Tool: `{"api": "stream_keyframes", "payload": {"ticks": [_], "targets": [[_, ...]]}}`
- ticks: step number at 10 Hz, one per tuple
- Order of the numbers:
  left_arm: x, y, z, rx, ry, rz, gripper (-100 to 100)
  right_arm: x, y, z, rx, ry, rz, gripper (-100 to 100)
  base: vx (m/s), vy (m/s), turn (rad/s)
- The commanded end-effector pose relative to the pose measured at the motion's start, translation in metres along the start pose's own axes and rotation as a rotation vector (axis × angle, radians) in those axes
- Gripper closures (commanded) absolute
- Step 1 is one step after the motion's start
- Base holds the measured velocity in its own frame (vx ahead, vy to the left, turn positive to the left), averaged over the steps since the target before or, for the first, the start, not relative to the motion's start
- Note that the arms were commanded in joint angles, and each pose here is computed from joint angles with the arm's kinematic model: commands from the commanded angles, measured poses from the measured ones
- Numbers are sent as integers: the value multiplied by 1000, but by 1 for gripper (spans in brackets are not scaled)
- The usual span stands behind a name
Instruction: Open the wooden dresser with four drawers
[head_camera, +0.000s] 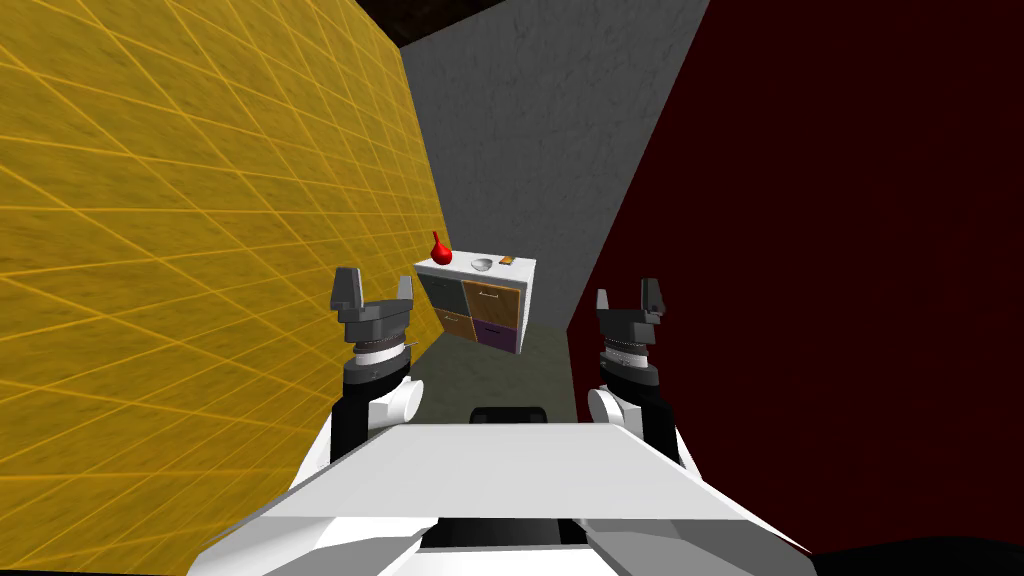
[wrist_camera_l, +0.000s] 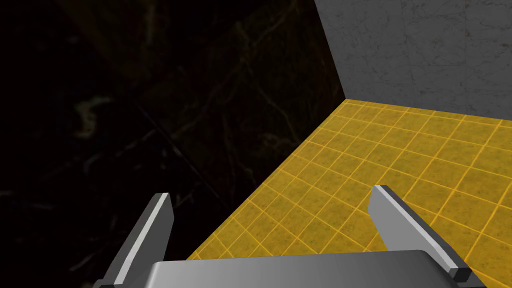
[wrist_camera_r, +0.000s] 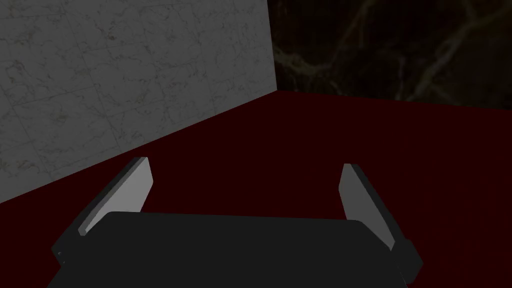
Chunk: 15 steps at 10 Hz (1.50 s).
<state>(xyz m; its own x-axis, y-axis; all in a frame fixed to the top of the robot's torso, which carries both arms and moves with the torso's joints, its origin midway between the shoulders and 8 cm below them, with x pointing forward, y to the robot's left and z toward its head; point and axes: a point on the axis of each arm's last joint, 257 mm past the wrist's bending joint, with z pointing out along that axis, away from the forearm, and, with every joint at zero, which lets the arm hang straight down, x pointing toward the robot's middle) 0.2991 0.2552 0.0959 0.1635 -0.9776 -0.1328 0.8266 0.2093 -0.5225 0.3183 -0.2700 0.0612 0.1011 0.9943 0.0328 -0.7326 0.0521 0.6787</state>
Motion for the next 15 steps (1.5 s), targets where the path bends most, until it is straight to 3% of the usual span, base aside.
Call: {"api": "stream_keyframes", "payload": {"ticks": [1,9,10,15], "targets": [[0,0,0,0,0,0,0,0,0,0,0,0,0,0,0,0,0],[0,0,0,0,0,0,0,0,0,0,0,0,0,0,0,0,0],[7,10,-5,-10,41,21,-100,0,0,0,0,0,0,0,55,-4,-16],[18,39,-21,-43,88,69,-100,0,0,0,0,0,0,0,96,-4,-15]]}}
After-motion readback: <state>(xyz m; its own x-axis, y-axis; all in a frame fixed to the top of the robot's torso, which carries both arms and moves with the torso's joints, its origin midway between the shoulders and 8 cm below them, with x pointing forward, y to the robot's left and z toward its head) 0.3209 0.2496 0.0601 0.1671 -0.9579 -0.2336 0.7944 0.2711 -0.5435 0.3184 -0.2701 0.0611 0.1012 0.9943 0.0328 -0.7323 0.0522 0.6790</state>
